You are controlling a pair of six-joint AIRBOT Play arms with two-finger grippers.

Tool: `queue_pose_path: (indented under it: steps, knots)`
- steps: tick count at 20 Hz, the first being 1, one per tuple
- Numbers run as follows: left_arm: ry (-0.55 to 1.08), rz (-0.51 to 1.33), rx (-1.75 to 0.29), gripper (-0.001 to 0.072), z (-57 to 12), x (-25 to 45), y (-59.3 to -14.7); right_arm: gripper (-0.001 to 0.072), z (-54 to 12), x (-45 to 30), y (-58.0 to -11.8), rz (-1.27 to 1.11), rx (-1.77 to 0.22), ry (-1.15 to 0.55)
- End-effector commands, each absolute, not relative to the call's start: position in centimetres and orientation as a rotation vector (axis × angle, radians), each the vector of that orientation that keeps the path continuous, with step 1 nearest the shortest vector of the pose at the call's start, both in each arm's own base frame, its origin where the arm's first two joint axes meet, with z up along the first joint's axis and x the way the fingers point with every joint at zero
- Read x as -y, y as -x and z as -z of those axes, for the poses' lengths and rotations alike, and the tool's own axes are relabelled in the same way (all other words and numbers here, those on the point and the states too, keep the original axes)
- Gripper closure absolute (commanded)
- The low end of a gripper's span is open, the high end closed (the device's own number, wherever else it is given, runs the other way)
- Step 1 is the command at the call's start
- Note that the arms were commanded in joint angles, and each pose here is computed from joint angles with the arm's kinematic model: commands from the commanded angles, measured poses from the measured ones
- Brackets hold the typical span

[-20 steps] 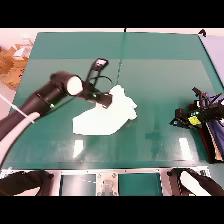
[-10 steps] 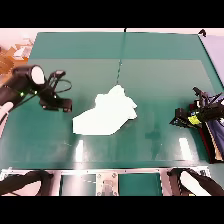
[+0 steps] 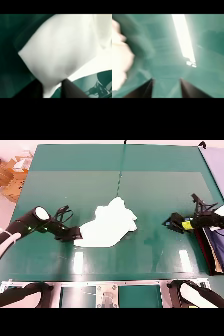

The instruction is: Fold the shirts.

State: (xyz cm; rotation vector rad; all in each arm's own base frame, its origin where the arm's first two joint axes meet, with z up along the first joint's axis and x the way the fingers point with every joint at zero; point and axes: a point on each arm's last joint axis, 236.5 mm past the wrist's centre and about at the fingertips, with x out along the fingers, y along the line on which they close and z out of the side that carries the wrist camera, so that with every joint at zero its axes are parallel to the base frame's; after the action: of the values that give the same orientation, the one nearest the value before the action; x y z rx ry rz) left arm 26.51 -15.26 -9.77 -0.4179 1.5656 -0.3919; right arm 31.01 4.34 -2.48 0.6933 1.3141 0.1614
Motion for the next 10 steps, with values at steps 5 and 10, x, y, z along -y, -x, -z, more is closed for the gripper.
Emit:
queue_pose_path:
  steps: [5, 10]
  knots:
    - [0.456, 0.451, -1.509, 0.0683, 9.7, 16.4, -26.9, 0.0287, 6.9, -15.3, -37.7, -0.487, -1.274, -0.874]
    - [0.453, 0.451, -1.511, 0.0683, 9.8, 16.4, -26.9, 0.0441, 8.7, -20.8, -38.1, -0.633, -1.377, -0.818]
